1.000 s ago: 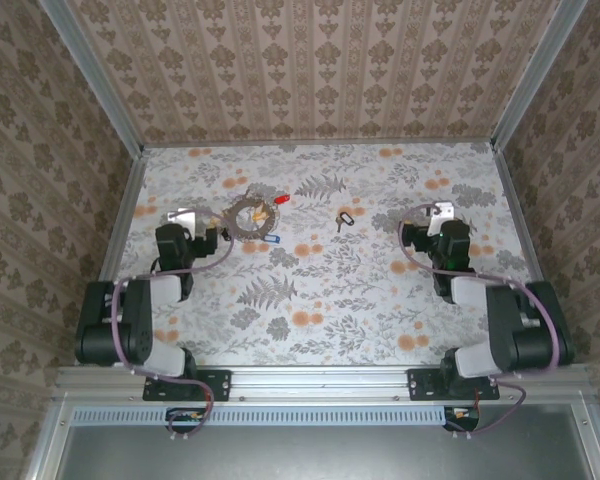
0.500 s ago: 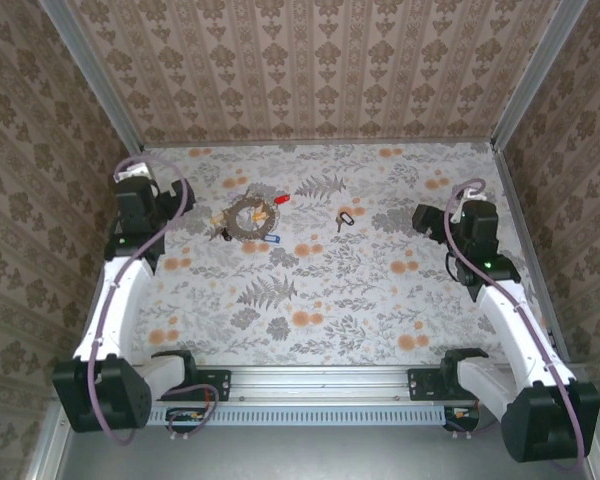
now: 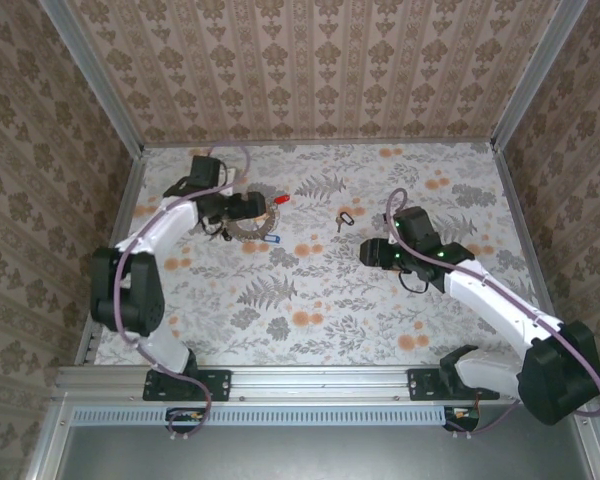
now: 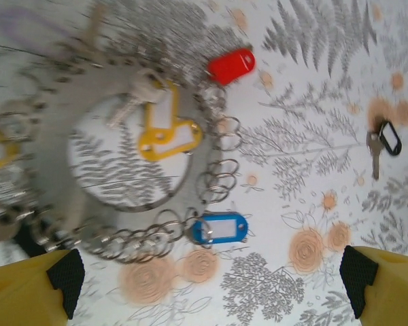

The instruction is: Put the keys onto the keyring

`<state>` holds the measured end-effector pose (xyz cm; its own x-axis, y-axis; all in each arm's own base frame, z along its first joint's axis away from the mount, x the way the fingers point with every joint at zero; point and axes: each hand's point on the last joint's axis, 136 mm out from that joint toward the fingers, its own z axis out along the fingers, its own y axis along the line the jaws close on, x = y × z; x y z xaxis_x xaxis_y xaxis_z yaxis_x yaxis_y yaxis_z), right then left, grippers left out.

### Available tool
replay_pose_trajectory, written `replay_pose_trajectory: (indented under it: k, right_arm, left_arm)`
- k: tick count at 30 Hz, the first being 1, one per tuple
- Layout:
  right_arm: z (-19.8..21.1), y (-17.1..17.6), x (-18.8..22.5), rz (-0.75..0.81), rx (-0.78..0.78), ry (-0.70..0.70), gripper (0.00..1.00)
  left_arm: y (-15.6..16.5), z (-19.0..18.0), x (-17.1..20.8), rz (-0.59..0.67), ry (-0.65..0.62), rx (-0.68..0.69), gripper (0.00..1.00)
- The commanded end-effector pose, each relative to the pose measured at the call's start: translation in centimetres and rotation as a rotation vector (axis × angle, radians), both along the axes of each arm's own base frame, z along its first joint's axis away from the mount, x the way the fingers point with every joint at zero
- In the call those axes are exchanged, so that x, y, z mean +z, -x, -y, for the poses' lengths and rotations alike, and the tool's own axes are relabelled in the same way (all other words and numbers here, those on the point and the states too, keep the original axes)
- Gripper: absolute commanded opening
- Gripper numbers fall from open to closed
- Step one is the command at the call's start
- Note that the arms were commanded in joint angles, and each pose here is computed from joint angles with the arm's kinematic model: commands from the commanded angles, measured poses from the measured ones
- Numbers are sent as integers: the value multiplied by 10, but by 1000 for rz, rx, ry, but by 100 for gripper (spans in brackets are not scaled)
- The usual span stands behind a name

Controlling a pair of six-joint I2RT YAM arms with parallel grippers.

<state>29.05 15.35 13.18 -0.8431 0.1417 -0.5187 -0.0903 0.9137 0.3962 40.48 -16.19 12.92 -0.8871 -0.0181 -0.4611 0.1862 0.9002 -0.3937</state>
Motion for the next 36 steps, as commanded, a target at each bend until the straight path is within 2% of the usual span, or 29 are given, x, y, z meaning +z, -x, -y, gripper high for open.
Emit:
replay_pose_trajectory:
  k: [1,7,14,21,26,31,33,36]
  right_arm:
    - [-4,4,0,-47,18,34,55]
    - [5,0,7,-33,-1,117,56]
    - [22,3,12,1,-73,146,57]
    - [24,-3,12,21,-97,156,63]
    - [23,-14,10,3,-123,171,63]
    - [13,-34,6,-6,-163,141,60]
    - [9,-44,3,-11,-177,133,54]
    - [2,-59,-9,-43,-186,130,53]
  left_arm:
    - [2,16,-20,-107,1,-89,100]
    - [-7,47,-54,-177,25,-121,100]
    - [12,80,-78,-197,26,-220,100]
    - [31,81,-102,-255,-20,-252,100]
    - [61,85,-103,-281,2,-263,100]
    - [121,107,-101,-304,5,-374,100]
    - [142,109,-100,-309,-13,-413,100]
    - [173,106,-100,-324,-35,-459,100]
